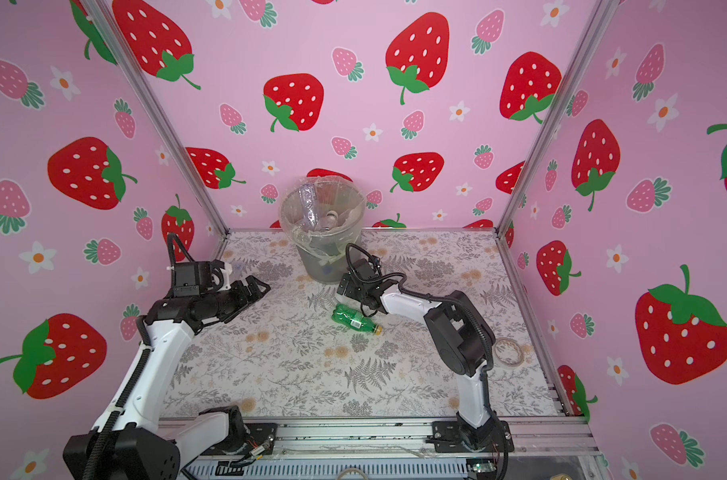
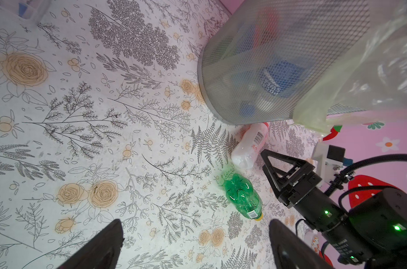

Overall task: Throw the plastic bottles in the bin
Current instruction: 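Lower the right gripper onto the white red-capped bottle, then close the right gripper around the white red-capped bottle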

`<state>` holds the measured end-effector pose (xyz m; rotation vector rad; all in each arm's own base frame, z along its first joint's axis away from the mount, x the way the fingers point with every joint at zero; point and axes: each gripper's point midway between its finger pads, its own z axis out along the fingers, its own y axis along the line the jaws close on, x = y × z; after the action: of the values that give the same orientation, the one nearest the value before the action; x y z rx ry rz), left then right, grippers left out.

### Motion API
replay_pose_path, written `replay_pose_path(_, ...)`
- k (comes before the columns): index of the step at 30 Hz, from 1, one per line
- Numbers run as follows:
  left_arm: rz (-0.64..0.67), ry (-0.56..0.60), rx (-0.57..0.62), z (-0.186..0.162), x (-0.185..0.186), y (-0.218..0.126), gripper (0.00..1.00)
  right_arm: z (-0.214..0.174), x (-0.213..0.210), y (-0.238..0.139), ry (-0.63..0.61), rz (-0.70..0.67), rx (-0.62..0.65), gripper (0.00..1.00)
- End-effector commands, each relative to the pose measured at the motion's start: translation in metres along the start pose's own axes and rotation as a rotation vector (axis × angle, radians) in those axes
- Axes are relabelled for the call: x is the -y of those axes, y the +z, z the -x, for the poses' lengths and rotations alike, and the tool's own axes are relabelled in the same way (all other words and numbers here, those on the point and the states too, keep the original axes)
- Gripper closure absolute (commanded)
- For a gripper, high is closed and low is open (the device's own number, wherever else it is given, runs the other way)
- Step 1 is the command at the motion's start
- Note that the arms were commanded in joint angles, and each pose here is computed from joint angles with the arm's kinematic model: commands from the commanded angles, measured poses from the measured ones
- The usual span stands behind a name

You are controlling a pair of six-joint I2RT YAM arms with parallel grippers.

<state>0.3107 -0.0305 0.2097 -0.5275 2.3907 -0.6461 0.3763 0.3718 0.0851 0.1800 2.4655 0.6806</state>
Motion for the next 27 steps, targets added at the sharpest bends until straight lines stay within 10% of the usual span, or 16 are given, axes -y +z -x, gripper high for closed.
replay_pose_path(1, -0.021, -0.004, 0.012, 0.001, 0.002, -0.003, 0.01, 0.002, -0.006, 0.009, 0.031, 0.01, 0.003, 0.01)
replay_pose_path(27, -0.028, -0.011, 0.007, 0.0, 0.002, -0.001, 0.01, -0.012, -0.008, 0.041, 0.113, 0.067, -0.03, 0.25)
